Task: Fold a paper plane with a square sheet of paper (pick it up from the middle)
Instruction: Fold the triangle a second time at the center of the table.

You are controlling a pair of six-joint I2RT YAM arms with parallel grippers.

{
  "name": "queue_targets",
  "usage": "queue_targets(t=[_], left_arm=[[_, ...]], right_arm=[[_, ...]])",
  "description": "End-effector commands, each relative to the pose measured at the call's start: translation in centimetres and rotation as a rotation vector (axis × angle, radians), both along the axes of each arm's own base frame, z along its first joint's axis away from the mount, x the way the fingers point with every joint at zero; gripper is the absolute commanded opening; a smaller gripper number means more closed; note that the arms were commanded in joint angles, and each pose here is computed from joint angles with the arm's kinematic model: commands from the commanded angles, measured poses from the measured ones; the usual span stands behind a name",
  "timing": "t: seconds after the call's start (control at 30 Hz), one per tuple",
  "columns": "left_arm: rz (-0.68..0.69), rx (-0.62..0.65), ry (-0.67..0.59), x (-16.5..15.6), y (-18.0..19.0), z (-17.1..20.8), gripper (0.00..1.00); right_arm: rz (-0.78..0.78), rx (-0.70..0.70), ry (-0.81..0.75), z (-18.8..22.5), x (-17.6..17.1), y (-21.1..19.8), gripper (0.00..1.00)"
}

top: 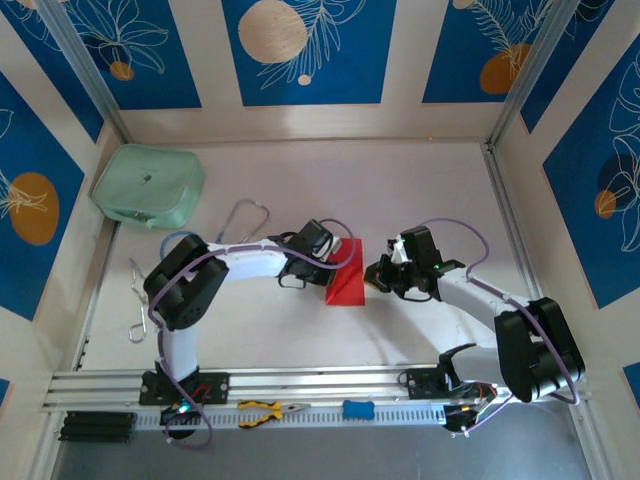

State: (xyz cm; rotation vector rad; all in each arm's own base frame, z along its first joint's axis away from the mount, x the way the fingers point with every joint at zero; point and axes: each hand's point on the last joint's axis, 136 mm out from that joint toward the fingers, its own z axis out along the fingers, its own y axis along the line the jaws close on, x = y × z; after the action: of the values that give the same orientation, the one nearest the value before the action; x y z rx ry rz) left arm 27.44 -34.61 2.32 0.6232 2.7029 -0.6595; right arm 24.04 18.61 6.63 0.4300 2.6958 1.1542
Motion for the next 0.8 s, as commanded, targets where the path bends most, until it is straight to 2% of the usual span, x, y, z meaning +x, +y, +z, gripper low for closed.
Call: queue_targets(t=[0.0,0.3,0.47,0.77], left_arm=[[0.024,0.029,0.03,-1.3,0.4,-0.4,0.0],[0.095,0.054,0.052,-2.4,0.6,-0.8,0.0],[0.086,0.064,0.044,-2.5,0.3,-0.9,0.0],[0.056,0.067,0.024,-2.2,0.0,-0.7,0.0]], right_arm=[[0.009,0.025,0.045,-0.6,-1.0,0.4,0.05],[0.001,0.045,0.059,-1.2,-1.0,0.8,0.04],[0.005,0.082,0.04,-1.1,-0.5,2.0,0.0],[-0.009,0.118,0.03,-1.9,1.2,4.0,0.0]])
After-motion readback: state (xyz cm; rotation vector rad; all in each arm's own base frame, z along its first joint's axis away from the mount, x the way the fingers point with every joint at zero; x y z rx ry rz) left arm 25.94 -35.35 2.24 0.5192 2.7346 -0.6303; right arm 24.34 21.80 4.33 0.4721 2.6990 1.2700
